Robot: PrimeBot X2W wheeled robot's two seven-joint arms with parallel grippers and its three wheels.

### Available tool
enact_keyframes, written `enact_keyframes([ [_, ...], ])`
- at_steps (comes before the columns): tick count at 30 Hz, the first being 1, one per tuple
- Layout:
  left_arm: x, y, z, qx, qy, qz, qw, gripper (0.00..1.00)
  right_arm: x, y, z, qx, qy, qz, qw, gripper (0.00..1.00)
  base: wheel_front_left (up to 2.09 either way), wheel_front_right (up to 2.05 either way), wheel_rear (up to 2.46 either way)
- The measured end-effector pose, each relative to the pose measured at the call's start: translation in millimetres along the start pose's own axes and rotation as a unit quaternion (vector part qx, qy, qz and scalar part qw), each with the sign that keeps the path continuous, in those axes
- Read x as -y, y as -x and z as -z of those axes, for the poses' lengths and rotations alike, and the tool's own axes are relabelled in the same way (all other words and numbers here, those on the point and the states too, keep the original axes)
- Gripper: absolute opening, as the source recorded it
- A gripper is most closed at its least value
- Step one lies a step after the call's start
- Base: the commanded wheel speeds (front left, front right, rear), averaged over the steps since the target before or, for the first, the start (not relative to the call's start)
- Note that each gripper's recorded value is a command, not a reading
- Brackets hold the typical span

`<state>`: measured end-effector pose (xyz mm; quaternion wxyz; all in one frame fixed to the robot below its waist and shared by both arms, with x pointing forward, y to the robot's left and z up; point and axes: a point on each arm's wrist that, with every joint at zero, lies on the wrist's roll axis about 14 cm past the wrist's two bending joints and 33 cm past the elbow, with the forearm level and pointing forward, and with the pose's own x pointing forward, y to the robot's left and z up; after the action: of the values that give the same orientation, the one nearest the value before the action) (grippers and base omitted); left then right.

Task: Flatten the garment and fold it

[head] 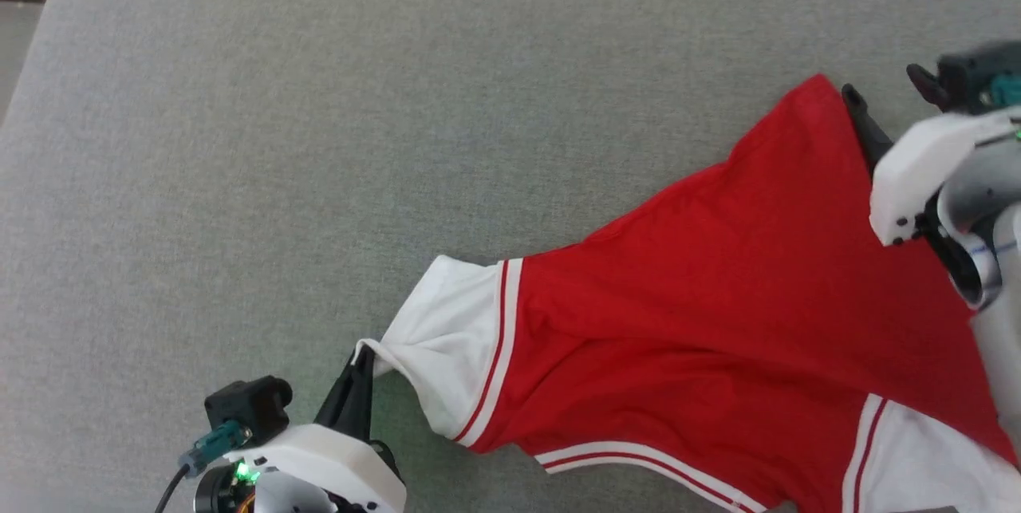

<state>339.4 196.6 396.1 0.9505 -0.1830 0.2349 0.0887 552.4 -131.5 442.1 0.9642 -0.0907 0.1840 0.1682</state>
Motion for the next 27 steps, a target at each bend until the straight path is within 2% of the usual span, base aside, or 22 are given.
enact_keyframes([
  [4,-6.5,-2.1,5.9,-0.007,0.004,-0.014,1.000,0.00,-6.0,-23.2,21.6,-0.091,0.006,-0.018,0.996,1.00,0.00,0.00,0.00],
  [7,-10.4,-3.5,9.2,-0.010,0.007,-0.021,1.000,0.00,-12.1,-33.7,38.5,-0.161,0.017,-0.032,0.986,1.00,0.00,0.00,0.00],
  [10,-13.6,-5.0,12.4,-0.013,0.007,-0.027,1.000,0.00,-17.0,-41.0,47.1,-0.208,0.027,-0.043,0.977,1.00,0.00,0.00,0.00],
  [13,-13.3,-7.7,11.4,-0.010,0.008,-0.026,1.000,0.00,-16.8,-45.6,46.9,-0.226,0.017,-0.046,0.973,1.00,0.00,0.00,0.00],
  [14,-13.4,-8.6,11.6,-0.011,0.008,-0.027,1.000,0.00,-17.0,-46.8,48.6,-0.237,0.010,-0.048,0.970,0.86,0.00,0.00,0.00],
  [15,-13.7,-9.0,12.3,-0.011,0.009,-0.028,1.000,0.00,-16.5,-47.5,50.4,-0.248,0.001,-0.048,0.968,0.39,0.00,0.00,0.00],
  [17,-14.3,-9.7,13.3,-0.012,0.010,-0.029,0.999,0.00,-14.6,-48.6,51.7,-0.260,-0.011,-0.048,0.964,0.02,0.00,0.00,0.00],
  [20,-13.3,-11.1,13.7,-0.012,0.011,-0.027,0.999,0.00,-7.8,-48.5,47.9,-0.250,-0.030,-0.038,0.967,0.00,0.00,0.00,0.00],
  [22,-12.8,-10.9,13.2,-0.011,0.011,-0.026,1.000,0.00,-5.5,-46.4,44.8,-0.222,-0.043,-0.033,0.973,0.00,0.00,0.00,0.00],
  [25,-11.0,-9.7,10.4,-0.006,0.010,-0.021,1.000,0.00,-8.0,-39.5,34.3,-0.154,-0.052,-0.031,0.986,0.00,0.00,0.00,0.00],
  [26,-9.5,-8.4,7.2,-0.001,0.008,-0.017,1.000,0.00,-5.5,-30.9,23.9,-0.100,-0.062,-0.023,0.993,0.00,0.00,0.00,0.00],
  [27,-9.5,-8.4,7.2,-0.001,0.008,-0.017,1.000,0.00,-5.5,-30.9,23.9,-0.100,-0.062,-0.023,0.993,0.00,0.00,0.00,0.00],
])
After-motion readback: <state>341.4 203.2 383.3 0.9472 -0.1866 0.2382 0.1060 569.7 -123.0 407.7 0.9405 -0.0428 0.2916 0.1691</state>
